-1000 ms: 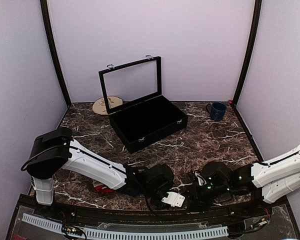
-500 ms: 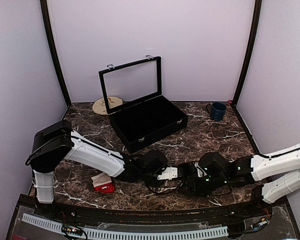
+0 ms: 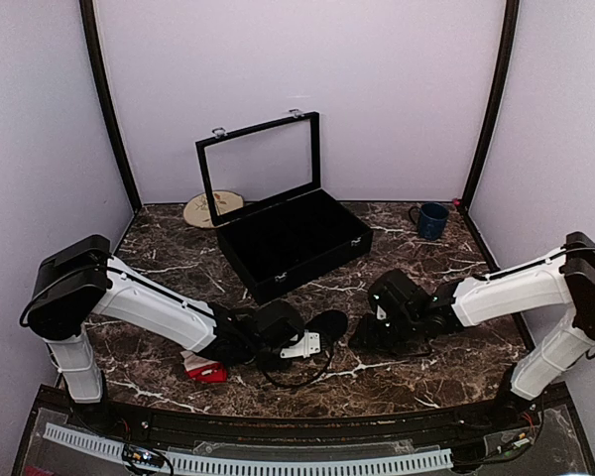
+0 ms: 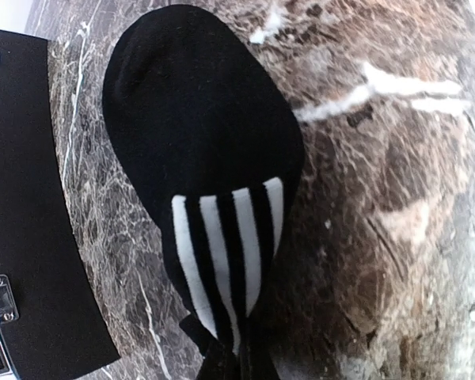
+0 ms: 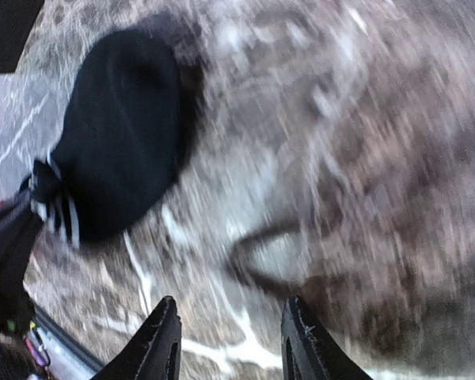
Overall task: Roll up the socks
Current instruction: Roll the sock at the center of the board.
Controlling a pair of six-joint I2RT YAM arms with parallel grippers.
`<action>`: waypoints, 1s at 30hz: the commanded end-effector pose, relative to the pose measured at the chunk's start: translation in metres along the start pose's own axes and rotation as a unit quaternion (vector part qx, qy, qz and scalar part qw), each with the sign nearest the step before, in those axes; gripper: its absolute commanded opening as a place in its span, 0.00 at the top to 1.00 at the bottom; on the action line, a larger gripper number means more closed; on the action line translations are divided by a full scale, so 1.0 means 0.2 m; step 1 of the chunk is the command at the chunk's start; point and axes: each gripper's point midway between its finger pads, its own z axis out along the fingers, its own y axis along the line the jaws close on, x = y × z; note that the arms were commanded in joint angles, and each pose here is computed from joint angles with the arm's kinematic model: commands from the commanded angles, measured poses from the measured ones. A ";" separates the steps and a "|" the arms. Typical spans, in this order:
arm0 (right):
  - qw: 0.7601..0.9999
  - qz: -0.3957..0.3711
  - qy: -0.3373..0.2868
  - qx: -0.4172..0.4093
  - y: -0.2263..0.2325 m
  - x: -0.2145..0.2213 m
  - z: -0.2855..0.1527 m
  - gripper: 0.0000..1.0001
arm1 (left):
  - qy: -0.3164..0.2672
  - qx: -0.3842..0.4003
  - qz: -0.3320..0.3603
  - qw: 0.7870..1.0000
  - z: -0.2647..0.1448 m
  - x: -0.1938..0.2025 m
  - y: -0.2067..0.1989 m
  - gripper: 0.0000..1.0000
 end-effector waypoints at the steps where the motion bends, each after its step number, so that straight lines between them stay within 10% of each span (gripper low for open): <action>1: 0.999 -0.030 -0.018 -0.004 0.10 -0.15 0.07 0.58 | 0.016 0.027 0.028 0.999 -0.05 0.07 -0.04 1.00; 14: 0.999 -0.042 0.000 0.032 0.06 -0.28 0.23 0.59 | -0.008 0.079 0.062 0.995 -0.07 0.02 -0.13 0.93; 21: 0.996 -0.080 0.023 0.030 0.07 -0.28 0.30 0.88 | -0.025 0.101 0.078 0.992 -0.09 -0.02 -0.15 0.88; 30: 0.994 -0.106 0.034 0.021 0.10 -0.29 0.32 0.91 | -0.021 0.076 0.072 0.994 -0.06 -0.07 -0.10 0.78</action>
